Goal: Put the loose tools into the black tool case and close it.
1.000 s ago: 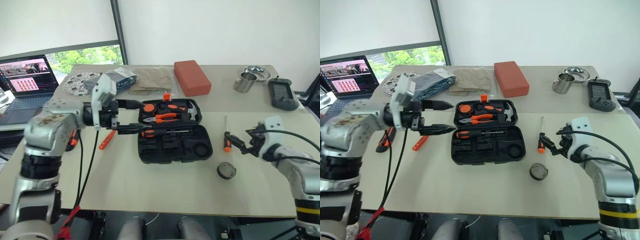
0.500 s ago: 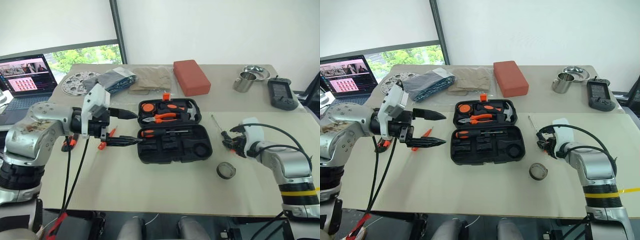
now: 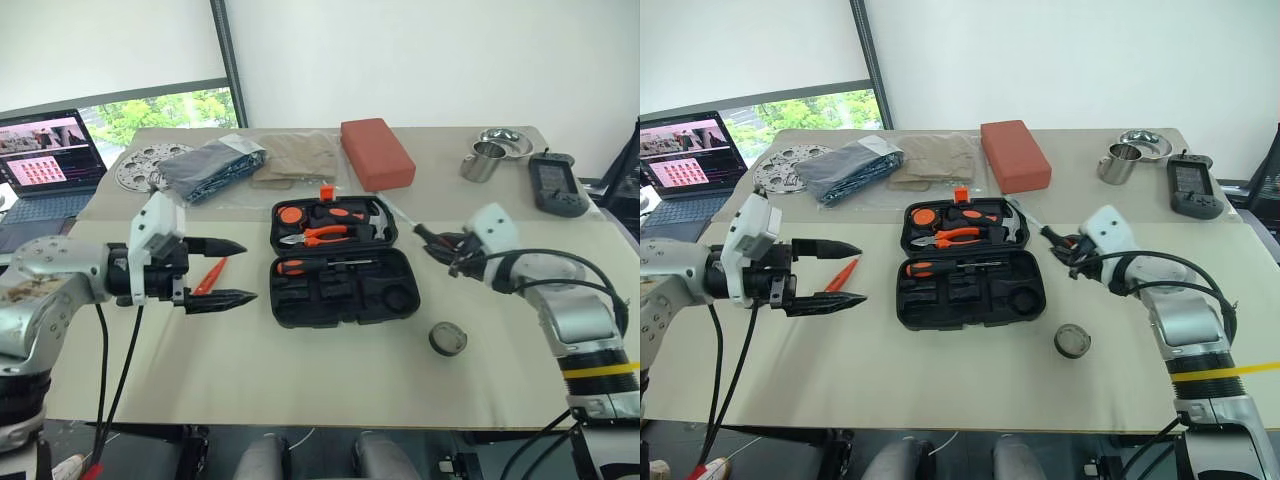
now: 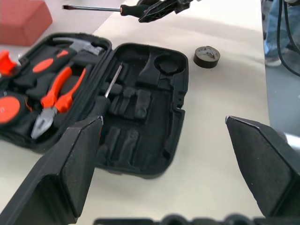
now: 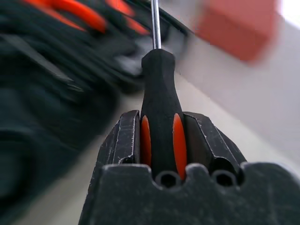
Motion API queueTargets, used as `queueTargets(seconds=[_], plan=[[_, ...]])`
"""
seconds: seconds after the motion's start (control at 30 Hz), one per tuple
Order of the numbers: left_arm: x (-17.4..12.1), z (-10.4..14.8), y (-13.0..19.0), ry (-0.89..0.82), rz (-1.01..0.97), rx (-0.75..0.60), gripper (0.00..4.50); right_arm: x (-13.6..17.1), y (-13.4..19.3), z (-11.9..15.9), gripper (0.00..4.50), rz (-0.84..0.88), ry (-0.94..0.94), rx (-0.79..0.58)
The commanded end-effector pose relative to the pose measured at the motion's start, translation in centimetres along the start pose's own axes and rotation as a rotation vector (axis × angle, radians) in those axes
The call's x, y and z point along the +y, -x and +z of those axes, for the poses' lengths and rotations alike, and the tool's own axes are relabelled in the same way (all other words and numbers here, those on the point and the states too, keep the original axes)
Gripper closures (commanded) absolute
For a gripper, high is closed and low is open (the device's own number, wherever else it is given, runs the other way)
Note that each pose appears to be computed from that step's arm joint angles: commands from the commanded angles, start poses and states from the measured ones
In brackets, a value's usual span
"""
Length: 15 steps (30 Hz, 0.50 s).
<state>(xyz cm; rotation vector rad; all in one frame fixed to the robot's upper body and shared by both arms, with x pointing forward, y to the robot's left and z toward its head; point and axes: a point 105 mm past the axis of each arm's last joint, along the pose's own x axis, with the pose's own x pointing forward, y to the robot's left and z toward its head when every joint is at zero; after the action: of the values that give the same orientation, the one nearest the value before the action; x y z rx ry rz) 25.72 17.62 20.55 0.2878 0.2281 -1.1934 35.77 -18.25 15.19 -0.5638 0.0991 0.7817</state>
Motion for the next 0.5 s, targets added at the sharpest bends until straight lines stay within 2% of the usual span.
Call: queueTargets(seconds=[0.03,0.17,0.23,0.5], plan=[[-0.4,0.8,1.3,-0.033,0.053,0.001,0.0,1.1,-0.9,2.0,3.45,0.161,0.155,-0.086],[-0.9,0.5,2.2,-0.02,0.102,0.011,0.0,2.5,-2.6,1.9,3.45,0.365,0.332,-0.094],[-0.9,0.5,2.5,-0.02,0.12,0.009,0.0,2.7,-2.9,1.7,3.45,0.427,0.36,-0.099],[-1.6,0.6,3.2,-0.014,0.178,0.002,0.0,2.2,-4.1,1.2,3.45,0.544,0.428,-0.088]])
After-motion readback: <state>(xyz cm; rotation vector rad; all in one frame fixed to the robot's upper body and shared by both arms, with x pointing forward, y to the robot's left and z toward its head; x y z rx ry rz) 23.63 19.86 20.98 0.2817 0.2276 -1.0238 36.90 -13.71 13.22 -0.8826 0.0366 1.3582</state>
